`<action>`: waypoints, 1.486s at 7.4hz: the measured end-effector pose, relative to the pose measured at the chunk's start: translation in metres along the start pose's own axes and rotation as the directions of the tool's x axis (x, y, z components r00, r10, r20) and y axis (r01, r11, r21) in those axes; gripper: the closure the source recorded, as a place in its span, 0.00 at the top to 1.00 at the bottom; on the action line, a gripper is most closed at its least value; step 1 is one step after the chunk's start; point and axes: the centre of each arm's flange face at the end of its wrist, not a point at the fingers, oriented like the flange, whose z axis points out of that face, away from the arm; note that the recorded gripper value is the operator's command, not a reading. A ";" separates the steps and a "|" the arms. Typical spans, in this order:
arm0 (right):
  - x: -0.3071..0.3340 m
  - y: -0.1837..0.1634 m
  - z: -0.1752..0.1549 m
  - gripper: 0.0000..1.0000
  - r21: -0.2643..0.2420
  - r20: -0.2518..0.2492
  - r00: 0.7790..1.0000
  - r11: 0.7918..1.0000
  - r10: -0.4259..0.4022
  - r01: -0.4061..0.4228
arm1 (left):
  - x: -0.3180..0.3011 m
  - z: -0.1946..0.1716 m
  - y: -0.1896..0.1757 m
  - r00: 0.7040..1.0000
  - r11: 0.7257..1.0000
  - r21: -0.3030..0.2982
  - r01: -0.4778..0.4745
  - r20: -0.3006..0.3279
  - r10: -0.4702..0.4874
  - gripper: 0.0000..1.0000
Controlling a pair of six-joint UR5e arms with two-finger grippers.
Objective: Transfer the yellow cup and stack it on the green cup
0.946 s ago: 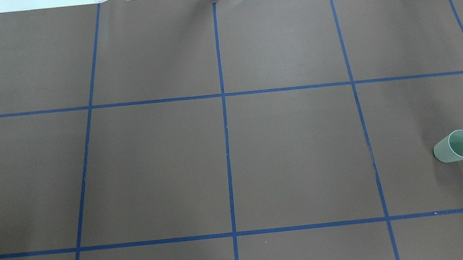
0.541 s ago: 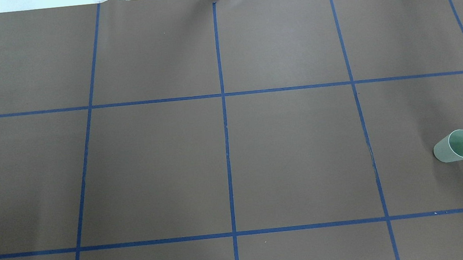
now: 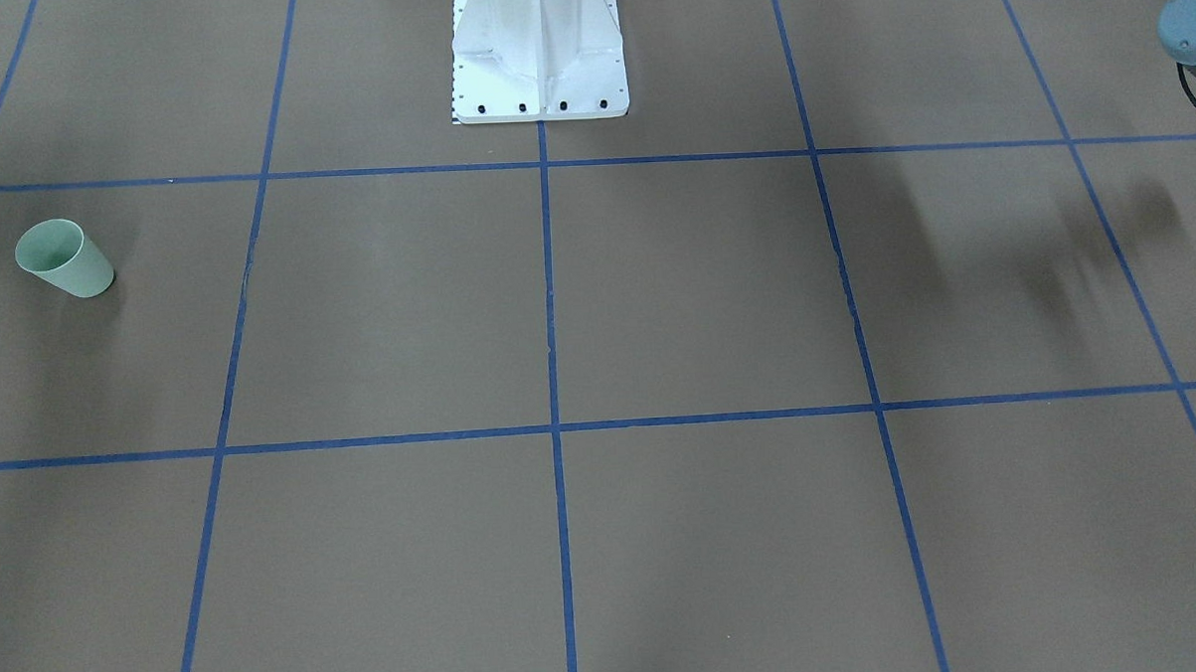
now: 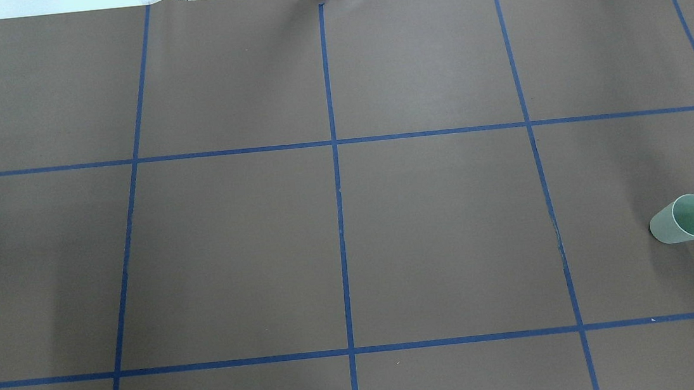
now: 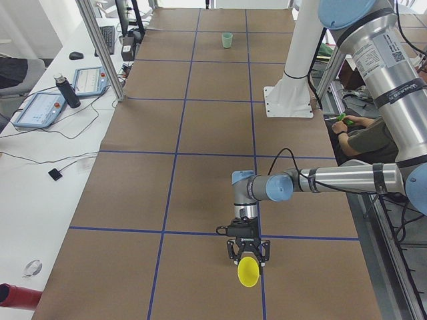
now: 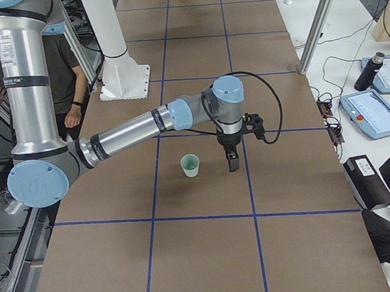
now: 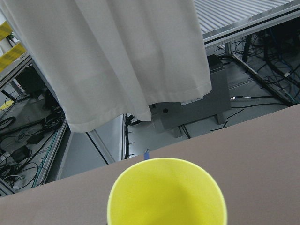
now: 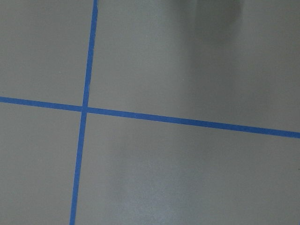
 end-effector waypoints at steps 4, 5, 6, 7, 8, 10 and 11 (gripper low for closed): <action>-0.006 -0.002 -0.006 0.99 0.019 0.007 1.000 1.000 -0.016 0.016 | 0.134 -0.129 -0.007 0.960 0.984 0.108 -0.140 -0.227 0.162 0.28; -0.011 -0.003 -0.011 0.99 0.028 0.022 0.999 0.999 -0.025 0.025 | 0.177 -0.166 -0.002 0.940 0.979 0.134 -0.156 -0.284 0.189 0.28; -0.018 -0.004 -0.018 0.99 0.041 0.037 0.999 0.998 -0.038 0.036 | 0.218 -0.209 0.002 0.915 0.973 0.159 -0.167 -0.341 0.213 0.27; -0.024 -0.006 -0.024 0.99 0.054 0.044 0.998 0.997 -0.050 0.048 | 0.252 -0.263 0.007 0.882 0.968 0.183 -0.174 -0.408 0.236 0.26; -0.028 -0.010 -0.029 0.99 0.065 0.047 0.997 0.996 -0.059 0.056 | 0.277 -0.321 0.022 0.837 0.961 0.201 -0.188 -0.478 0.264 0.25; -0.039 -0.021 -0.037 0.99 0.085 0.053 0.996 0.994 -0.079 0.074 | 0.306 -0.434 0.065 0.733 0.942 0.249 -0.223 -0.595 0.331 0.19; -0.046 -0.028 -0.042 0.99 0.096 0.057 0.994 0.992 -0.093 0.087 | 0.308 -0.482 0.083 0.667 0.932 0.273 -0.237 -0.652 0.360 0.17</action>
